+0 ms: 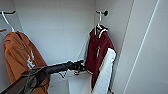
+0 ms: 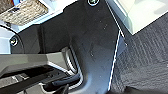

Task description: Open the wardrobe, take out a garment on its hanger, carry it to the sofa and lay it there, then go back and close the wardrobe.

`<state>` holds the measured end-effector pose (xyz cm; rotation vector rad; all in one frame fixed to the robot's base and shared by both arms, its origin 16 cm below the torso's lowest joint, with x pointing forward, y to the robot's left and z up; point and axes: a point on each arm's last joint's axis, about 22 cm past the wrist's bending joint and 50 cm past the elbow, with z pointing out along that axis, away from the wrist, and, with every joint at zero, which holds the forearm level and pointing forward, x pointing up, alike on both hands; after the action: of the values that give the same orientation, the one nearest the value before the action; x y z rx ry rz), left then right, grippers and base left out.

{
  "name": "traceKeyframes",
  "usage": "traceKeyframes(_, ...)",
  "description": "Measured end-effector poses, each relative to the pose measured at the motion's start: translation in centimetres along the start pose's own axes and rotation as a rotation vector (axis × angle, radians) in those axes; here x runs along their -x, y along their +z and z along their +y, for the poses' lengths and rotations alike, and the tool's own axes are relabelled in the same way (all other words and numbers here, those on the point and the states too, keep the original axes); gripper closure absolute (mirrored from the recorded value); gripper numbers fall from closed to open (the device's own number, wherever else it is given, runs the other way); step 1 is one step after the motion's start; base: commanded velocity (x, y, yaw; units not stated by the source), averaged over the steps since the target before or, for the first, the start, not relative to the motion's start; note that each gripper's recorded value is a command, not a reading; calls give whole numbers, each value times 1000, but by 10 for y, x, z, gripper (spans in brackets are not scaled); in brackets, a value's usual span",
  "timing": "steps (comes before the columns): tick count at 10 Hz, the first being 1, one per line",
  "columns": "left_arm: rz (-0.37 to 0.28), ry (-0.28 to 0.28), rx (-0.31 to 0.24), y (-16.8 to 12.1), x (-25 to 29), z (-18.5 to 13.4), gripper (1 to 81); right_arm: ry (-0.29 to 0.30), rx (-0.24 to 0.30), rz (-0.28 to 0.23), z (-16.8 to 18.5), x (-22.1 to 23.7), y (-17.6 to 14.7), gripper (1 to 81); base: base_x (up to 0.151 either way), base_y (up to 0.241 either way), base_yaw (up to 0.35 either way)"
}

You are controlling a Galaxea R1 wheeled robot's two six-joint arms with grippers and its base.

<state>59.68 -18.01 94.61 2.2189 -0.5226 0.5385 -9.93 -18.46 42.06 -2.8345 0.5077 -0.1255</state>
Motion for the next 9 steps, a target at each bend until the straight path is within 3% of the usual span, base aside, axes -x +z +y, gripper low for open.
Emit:
traceKeyframes(2, 31, -61, 25, -11, -29, 29, 10, 0, 1, -2, 0, 1, 0, 10, 0, 0, 0)
traceKeyframes(5, 85, -78, 80, -45, -86, 80, 10, 0, 0, 0, 0, -2, 0, 10, 0, 0, 0)
traceKeyframes(7, 117, -96, 134, -74, -123, 121, 10, 1, 0, -1, 0, -1, 0, 10, 0, 0, 0)
traceKeyframes(9, 152, -155, 206, -94, -149, 153, 10, 1, 0, -1, 0, -1, 0, 10, 0, 0, 0)
